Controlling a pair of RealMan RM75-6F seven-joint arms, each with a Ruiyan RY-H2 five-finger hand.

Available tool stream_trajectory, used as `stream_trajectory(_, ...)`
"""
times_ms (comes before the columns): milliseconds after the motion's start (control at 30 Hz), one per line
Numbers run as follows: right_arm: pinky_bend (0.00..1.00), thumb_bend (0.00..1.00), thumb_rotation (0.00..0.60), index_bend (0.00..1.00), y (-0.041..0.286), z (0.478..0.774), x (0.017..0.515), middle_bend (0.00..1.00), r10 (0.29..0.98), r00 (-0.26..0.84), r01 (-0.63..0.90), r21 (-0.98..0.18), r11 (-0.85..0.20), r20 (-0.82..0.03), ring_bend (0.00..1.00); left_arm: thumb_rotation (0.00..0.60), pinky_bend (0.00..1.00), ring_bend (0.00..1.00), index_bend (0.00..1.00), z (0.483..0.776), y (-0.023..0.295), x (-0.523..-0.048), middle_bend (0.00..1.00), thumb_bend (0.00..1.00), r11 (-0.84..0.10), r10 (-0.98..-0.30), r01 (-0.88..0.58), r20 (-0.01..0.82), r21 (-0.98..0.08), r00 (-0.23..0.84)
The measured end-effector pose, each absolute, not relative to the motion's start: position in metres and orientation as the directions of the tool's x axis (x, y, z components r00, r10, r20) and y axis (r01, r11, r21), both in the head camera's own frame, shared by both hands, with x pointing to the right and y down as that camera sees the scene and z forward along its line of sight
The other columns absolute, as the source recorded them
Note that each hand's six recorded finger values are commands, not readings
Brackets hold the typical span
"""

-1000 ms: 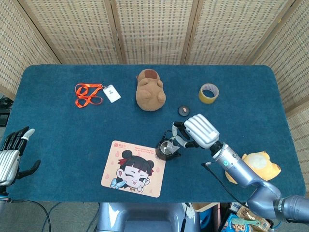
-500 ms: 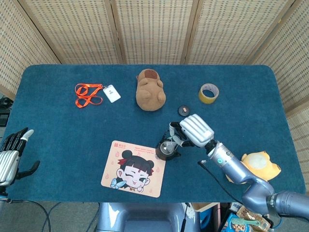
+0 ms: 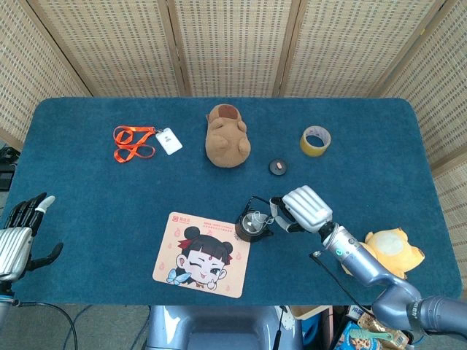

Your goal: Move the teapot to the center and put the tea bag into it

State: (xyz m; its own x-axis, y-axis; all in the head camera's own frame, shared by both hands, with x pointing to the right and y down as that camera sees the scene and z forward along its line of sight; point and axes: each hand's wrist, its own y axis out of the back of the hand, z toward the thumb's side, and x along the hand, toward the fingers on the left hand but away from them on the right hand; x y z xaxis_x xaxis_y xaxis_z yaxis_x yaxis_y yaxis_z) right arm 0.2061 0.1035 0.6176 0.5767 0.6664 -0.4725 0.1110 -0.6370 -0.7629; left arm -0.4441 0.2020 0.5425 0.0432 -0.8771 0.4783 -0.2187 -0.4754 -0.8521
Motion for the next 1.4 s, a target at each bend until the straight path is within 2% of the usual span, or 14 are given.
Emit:
stream_trajectory(333,1.0,0.7,0.6,0.68,0.12,0.631,0.215,0.88,0.611,0.594,0.034,-0.743,-0.668,-0.522,0.94,0.6,0.0,0.0,0.0,0.536,0.199,-0.442,0.0,0.35,-0.464,-0.884,-0.209,0.465,-0.861,0.046)
stream_trajectory(800,1.0,0.7,0.6,0.47,0.127,0.639,0.229,0.83,0.58,0.595,-0.087,-0.762,-0.642,-0.556,0.94,0.6,0.0,0.0,0.0,0.532,0.2,-0.44,0.0,0.35,-0.46,-0.886,-0.204,0.461,-0.864,0.046)
stream_trajectory(1167,1.0,0.7,0.577,0.41,0.121,0.631,0.232,0.82,0.587,0.59,-0.103,-0.773,-0.626,-0.554,0.94,0.6,0.0,0.0,0.0,0.532,0.199,-0.439,0.0,0.35,-0.461,-0.886,-0.2,0.462,-0.865,0.047)
stream_trajectory(1233,1.0,0.72,0.572,0.38,0.121,0.63,0.231,0.83,0.583,0.592,-0.108,-0.772,-0.627,-0.556,0.94,0.6,0.0,0.0,0.0,0.532,0.199,-0.438,0.0,0.35,-0.461,-0.886,-0.201,0.461,-0.864,0.048)
stream_trajectory(1400,1.0,0.83,0.551,0.31,0.122,0.626,0.225,0.88,0.557,0.599,-0.132,-0.757,-0.64,-0.575,0.94,0.6,0.0,0.0,0.0,0.53,0.197,-0.438,0.0,0.35,-0.455,-0.889,-0.198,0.455,-0.868,0.047)
